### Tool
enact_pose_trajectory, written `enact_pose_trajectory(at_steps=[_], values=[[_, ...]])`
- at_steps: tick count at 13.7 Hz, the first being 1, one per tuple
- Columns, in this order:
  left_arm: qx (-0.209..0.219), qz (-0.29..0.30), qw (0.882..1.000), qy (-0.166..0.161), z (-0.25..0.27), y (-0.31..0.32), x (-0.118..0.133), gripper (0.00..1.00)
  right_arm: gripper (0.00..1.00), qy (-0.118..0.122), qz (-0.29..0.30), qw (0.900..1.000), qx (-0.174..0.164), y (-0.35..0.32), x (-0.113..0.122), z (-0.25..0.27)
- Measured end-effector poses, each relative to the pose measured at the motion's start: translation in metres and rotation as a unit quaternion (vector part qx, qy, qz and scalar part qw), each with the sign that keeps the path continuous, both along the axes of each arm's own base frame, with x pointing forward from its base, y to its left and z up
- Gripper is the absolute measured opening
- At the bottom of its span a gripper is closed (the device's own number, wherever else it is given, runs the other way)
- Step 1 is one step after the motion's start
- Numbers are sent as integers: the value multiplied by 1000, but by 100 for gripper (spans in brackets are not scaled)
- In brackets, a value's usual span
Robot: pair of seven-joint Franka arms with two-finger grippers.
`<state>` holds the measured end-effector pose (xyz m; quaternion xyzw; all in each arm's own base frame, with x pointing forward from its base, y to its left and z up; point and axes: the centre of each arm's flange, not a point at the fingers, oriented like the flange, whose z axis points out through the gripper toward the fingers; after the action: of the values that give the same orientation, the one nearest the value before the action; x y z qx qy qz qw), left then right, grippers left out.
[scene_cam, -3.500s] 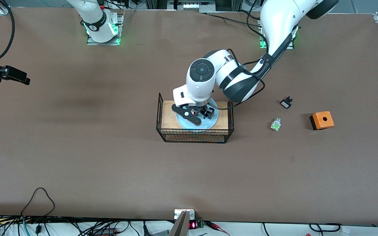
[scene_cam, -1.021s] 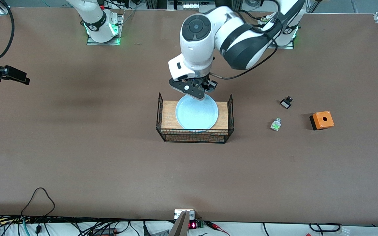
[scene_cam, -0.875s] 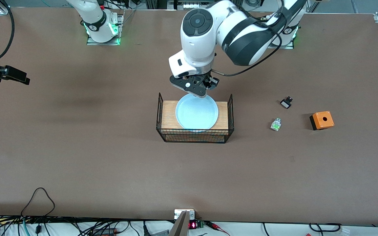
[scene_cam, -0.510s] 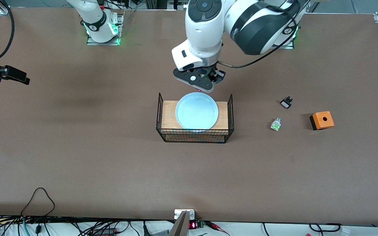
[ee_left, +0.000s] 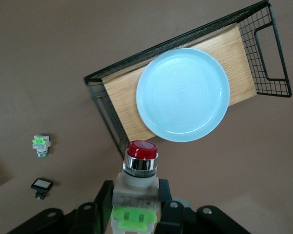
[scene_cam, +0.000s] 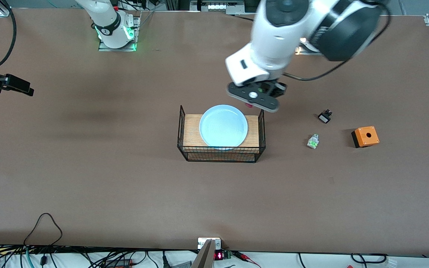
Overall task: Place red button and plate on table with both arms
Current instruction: 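Carry the red button beside the orange box with the left gripper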
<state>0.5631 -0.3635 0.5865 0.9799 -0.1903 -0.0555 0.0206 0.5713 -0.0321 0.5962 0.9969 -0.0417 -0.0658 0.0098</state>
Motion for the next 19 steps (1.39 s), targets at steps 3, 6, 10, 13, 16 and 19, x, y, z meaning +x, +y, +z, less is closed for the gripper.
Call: enact_pose_trajectory(at_steps=[3,6,10,13,16,19], values=[[-5,6,1000,8,19,63,20,42,100,0,0,1000,0,0,0,0],[-8,17,1000,11,38,132,35,42,100,0,0,1000,0,0,0,0],[-11,15,1000,16,55,219,45,42,100,0,1,1000,0,1,0,0],[-16,31,999,17,65,284,48,42,100,5,1,1000,0,2,-2,0],[-36,41,998,26,69,338,46,42,100,7,3,1000,1,4,-2,0],[-47,35,998,27,69,362,46,42,100,8,3,1000,5,6,-2,0]])
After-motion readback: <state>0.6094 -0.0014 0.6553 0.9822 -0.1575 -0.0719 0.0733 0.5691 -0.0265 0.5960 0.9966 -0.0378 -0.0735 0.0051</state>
